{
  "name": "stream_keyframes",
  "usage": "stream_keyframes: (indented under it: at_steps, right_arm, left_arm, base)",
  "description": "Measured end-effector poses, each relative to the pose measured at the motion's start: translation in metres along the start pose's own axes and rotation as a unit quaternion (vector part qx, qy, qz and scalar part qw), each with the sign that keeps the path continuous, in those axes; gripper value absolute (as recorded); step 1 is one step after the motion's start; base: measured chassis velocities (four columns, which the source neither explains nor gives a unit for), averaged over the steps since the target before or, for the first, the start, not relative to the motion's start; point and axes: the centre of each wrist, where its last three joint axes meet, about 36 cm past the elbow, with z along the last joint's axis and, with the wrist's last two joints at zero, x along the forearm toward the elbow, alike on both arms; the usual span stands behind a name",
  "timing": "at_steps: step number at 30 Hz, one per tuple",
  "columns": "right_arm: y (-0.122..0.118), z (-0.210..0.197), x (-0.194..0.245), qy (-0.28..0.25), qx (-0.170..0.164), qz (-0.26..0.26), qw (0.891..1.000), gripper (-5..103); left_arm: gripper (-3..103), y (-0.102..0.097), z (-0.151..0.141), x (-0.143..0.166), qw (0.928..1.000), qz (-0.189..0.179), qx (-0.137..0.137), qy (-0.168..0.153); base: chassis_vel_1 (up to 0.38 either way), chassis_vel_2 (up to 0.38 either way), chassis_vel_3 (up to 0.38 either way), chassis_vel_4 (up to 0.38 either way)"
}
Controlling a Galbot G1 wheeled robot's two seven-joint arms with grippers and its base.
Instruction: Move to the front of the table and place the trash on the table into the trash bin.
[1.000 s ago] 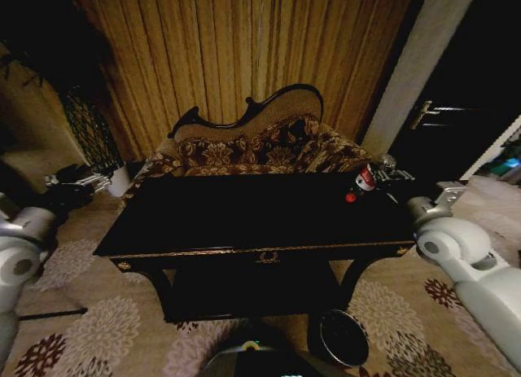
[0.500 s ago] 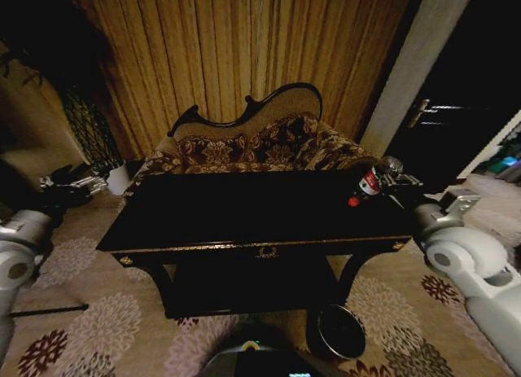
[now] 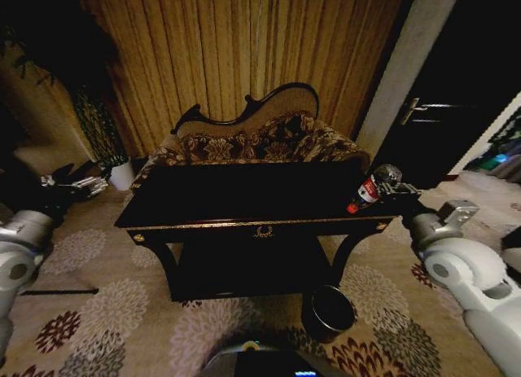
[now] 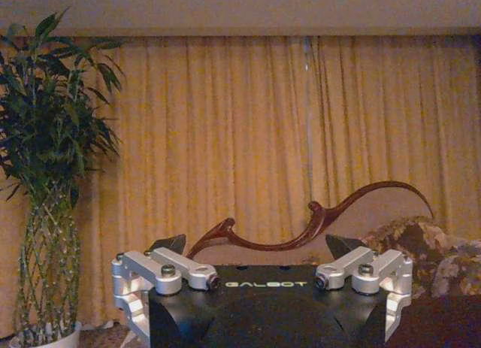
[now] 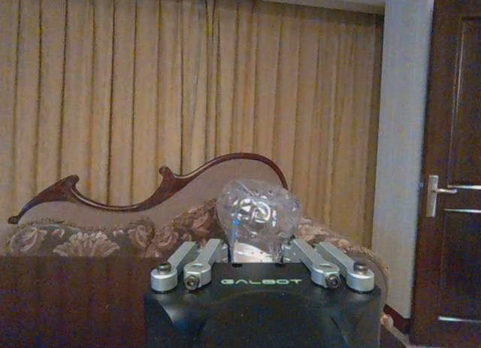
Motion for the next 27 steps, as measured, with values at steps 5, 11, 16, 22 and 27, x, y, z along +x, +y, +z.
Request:
stream_keyframes:
  at_steps: [5,11,16,22,27]
  right_arm:
    - [0.003,0.009,-0.001,0.000,-0.004,0.001,1.000,27]
    - [0.008,0.043,-0.003,0.020,-0.016,0.002,1.000,27]
    - [0.007,0.092,-0.002,0.059,-0.016,0.016,0.998,27]
    - [0.005,0.178,-0.002,0.126,-0.025,0.042,0.991,27]
    - [0.013,0.229,-0.008,0.157,-0.053,0.056,0.985,27]
  left_arm:
    - [100,-0.001,0.001,0.000,1.0000,0.001,0.001,-0.001]
    - [100,-0.005,0.005,-0.001,1.0000,0.002,0.000,0.000]
    - [100,-0.011,0.007,0.001,1.0000,0.004,0.003,-0.002]
    - [100,-0.014,0.007,0.001,0.9999,0.002,0.006,-0.009]
    - [100,-0.024,0.006,0.003,0.9999,0.005,0.012,-0.010]
  base:
    - [0.170,-0.166,-0.158,0.155]
    - [0.106,-0.076,-0.051,0.075]
    - [0.010,-0.004,-0.008,0.007]
    - [0.000,0.000,0.000,0.000]
    - [0.000,0.000,0.000,0.000]
